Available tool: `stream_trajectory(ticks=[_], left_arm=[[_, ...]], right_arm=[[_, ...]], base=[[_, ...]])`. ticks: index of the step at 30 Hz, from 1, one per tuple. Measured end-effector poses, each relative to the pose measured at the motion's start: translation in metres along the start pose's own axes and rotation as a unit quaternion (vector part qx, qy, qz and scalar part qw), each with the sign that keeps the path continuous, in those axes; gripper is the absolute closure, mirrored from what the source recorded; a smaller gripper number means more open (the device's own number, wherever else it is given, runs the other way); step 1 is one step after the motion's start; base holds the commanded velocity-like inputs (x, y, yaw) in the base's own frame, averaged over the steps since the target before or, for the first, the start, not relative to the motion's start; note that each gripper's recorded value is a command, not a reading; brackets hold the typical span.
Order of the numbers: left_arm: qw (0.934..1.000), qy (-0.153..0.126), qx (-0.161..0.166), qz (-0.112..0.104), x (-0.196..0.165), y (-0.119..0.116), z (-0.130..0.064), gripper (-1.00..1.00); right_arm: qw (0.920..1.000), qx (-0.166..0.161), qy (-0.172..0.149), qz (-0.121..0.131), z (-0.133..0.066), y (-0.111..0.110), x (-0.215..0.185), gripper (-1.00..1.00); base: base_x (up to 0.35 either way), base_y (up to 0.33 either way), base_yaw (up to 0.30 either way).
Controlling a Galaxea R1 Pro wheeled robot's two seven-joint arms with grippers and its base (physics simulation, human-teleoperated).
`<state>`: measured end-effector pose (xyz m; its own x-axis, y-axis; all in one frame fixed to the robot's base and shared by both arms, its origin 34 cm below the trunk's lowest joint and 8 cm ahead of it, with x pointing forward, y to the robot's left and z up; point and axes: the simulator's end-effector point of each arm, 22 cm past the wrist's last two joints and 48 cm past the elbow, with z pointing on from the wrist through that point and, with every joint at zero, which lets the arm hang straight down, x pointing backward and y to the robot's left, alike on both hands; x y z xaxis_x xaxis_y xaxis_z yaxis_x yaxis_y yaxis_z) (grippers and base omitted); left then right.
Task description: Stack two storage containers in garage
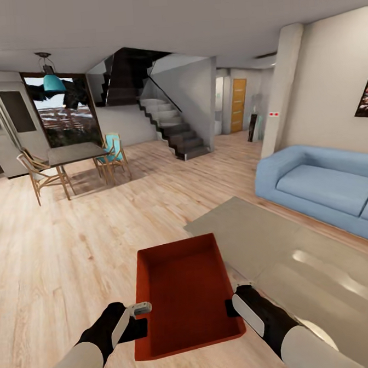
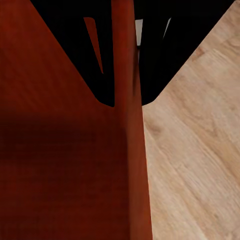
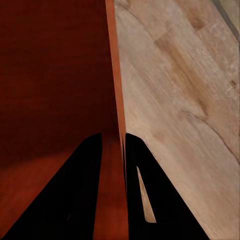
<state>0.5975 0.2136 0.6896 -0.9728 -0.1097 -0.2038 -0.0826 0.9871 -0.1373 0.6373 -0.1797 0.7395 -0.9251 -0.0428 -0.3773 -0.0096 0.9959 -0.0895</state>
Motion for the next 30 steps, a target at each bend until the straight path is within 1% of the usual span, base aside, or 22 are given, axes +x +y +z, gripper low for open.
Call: stream_trajectory(ticks=[4,7,30], left_arm=[[1.0000,0.001,0.000,0.000,0.0007,0.0001,0.0008,1.00],[1.0000,0.002,0.000,0.000,0.0010,0.0002,0.0013,1.00],[1.0000,0.002,0.000,0.000,0.0011,0.0003,0.0014,1.00]], right_arm=[[1.0000,0.000,0.001,0.000,0.0008,0.0001,0.0007,1.00],[1.0000,0.000,0.002,0.000,0.0012,0.0001,0.0012,1.00],[1.0000,0.000,0.002,0.000,0.0014,0.0001,0.0014,1.00]], base=[[0.209,0.284,0.237],[0.216,0.284,0.088],[0.230,0.283,0.003]])
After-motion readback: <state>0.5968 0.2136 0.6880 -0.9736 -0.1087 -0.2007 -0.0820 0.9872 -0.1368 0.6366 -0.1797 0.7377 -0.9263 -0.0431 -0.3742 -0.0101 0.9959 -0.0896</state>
